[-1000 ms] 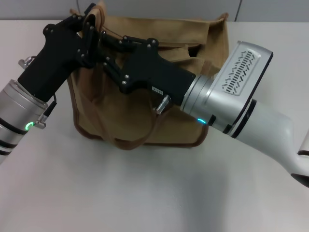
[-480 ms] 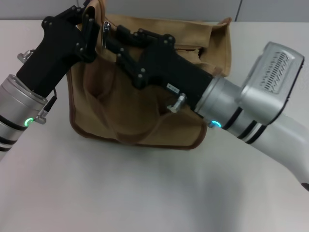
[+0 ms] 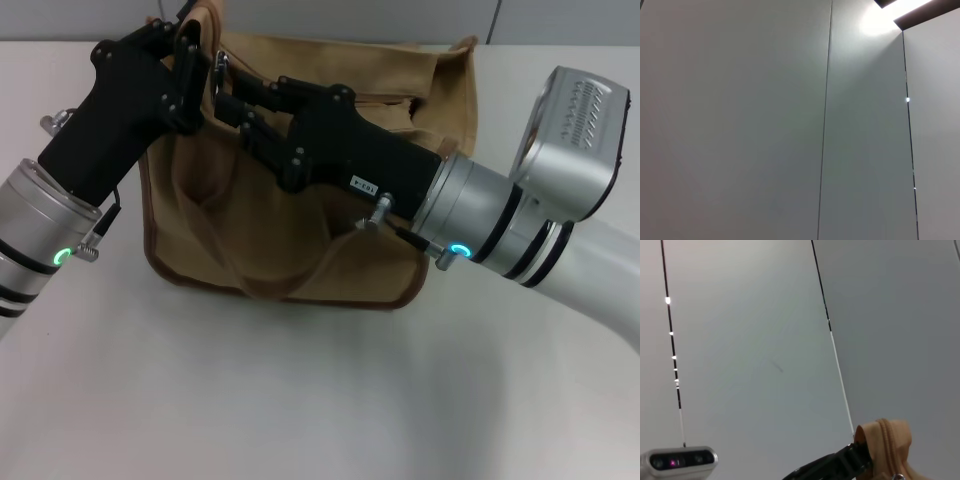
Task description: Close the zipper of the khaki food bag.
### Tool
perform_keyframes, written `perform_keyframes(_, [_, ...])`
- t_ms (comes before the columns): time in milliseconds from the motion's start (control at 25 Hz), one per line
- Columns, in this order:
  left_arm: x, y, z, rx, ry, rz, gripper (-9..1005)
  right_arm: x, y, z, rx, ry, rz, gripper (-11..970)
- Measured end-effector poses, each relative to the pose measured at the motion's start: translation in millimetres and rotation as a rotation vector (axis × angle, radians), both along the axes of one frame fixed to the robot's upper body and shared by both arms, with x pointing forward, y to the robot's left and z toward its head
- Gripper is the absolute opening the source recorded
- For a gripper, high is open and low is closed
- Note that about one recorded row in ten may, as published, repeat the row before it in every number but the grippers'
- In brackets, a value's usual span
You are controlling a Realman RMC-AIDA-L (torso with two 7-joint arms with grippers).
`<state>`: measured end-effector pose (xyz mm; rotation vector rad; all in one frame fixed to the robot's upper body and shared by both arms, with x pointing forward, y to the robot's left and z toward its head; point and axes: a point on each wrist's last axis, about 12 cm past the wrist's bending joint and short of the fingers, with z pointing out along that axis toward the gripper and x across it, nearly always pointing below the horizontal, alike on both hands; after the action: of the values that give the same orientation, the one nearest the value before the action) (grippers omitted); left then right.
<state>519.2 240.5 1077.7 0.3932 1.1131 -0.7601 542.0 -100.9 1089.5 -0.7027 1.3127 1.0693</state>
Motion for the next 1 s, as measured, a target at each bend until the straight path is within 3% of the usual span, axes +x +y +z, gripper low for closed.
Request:
perform_keyframes(480, [-0.9, 0, -0.7, 0.003, 0.002, -0.004, 22, 12.3, -3, 2.4, 0.015, 0.163, 0.068, 282])
perform_keyframes(800, [-0.3, -1, -0.2, 0.002, 0.001, -0.005, 23, 14.1, -27, 9.7, 0.077, 0.226, 0.155, 288])
perform_keyframes(1000, [0.6, -2, 0.5, 0.002, -0.001, -0.009, 23, 22.8, -27, 11.2, 0.031, 0.279, 0.201, 365])
